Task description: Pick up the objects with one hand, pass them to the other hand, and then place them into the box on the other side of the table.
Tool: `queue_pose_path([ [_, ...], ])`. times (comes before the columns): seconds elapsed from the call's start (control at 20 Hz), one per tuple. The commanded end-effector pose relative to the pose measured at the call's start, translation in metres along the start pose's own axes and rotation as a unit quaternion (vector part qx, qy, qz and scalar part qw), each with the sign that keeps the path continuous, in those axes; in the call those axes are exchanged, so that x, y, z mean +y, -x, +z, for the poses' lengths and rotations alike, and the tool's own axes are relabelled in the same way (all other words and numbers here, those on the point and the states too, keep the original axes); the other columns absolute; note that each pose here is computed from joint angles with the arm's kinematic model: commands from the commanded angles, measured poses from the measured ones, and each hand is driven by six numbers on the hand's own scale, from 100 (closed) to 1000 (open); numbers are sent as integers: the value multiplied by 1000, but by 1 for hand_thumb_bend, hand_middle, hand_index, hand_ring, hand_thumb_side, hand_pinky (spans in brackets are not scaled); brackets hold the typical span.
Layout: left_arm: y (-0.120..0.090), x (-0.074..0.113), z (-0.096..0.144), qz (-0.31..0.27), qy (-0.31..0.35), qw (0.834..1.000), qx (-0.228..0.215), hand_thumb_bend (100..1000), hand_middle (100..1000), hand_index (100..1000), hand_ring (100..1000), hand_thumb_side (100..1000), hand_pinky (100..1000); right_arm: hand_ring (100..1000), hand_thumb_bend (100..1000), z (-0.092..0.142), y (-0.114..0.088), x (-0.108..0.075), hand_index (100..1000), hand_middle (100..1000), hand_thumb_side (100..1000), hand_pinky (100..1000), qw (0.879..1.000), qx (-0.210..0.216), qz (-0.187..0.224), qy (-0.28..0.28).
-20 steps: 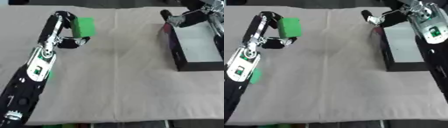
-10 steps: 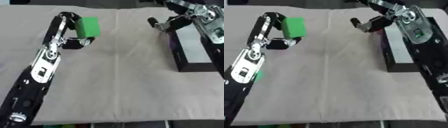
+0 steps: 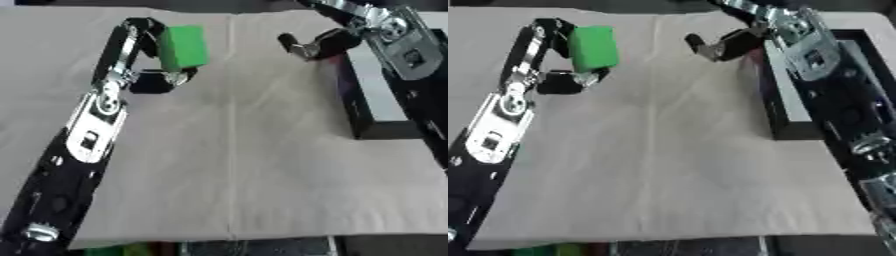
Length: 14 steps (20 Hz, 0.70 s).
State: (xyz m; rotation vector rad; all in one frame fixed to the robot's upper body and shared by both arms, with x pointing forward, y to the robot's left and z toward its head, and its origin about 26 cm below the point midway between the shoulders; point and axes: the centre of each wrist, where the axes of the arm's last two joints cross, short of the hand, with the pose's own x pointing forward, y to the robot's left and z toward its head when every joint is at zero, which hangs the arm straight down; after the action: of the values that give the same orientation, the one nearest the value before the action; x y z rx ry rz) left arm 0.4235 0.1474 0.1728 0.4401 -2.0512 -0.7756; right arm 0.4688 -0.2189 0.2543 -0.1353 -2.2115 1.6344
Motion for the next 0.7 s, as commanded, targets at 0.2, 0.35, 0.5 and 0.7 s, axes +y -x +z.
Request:
queue_pose_path([
  [0.2,-13,-8,-8,24,13,999,-19,100,428,488,431,100,502,940,100,-10,1,-7,923,929,154,984,998,-32,45,-27],
  [0.35,-15,-16,-9,37,18,999,-22,100,428,488,430,100,501,942,100,-14,2,-4,925,932,158,986,998,-35,48,-34],
  [0.5,-17,-22,-9,46,25,998,-22,100,427,488,429,100,504,936,100,-15,4,-2,920,917,160,976,997,-38,52,-38],
  [0.7,-20,-29,-10,64,33,997,-17,100,416,485,420,100,506,930,100,-13,6,-4,908,899,174,976,997,-41,62,-34],
])
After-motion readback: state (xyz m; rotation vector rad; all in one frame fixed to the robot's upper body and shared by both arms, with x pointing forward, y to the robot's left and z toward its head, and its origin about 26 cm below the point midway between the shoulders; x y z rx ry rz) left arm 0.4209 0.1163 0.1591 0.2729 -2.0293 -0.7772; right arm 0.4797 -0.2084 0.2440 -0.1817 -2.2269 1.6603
